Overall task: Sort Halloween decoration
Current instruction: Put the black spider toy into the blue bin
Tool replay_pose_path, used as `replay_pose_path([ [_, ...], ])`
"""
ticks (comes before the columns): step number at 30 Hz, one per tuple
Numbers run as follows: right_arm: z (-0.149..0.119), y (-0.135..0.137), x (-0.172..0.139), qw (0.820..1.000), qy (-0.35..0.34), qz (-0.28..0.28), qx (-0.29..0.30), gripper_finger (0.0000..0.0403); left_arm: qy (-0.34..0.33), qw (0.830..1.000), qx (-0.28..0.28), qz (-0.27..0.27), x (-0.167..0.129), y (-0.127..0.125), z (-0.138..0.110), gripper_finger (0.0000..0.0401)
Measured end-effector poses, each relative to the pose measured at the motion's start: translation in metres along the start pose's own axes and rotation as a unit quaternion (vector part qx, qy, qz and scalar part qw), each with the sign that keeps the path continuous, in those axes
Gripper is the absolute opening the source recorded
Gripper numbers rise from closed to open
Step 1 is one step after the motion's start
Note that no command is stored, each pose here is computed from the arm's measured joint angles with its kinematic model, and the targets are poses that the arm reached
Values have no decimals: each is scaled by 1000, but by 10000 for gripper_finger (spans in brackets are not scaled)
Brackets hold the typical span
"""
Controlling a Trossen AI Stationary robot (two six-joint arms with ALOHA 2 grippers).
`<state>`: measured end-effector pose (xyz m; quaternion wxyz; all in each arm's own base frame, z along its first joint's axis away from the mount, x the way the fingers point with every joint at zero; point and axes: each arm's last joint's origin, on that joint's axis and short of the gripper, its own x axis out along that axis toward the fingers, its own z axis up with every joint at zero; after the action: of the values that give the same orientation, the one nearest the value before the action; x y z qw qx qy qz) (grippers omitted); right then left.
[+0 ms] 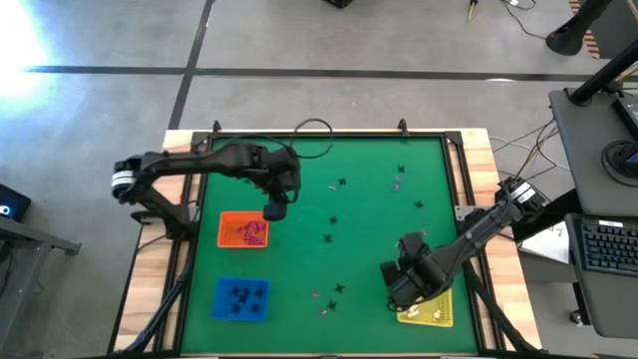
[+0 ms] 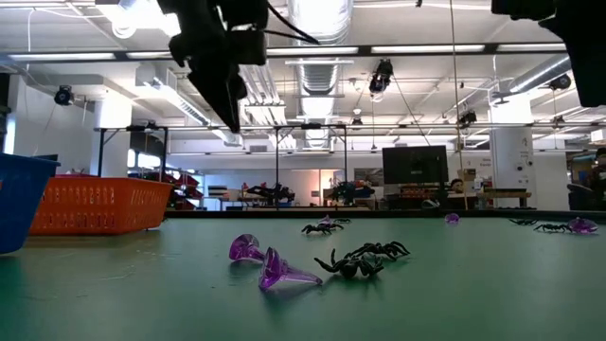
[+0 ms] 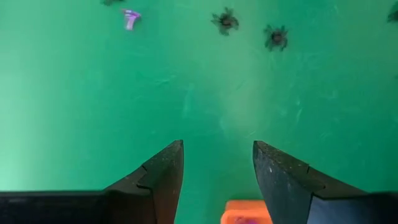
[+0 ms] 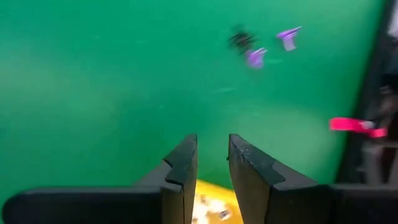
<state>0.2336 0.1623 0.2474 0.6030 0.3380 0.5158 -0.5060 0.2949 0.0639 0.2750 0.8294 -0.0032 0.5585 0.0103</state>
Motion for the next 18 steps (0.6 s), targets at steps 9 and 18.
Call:
replay_pose_path([
  [9,13,-23,-9,999,-16,-45,-19,82,-5,999,-5,-34,56,-28,25,176],
  [18,26,-42,-23,999,-34,2,-22,82,-34,998,-19,-42,93,-45,40,176],
])
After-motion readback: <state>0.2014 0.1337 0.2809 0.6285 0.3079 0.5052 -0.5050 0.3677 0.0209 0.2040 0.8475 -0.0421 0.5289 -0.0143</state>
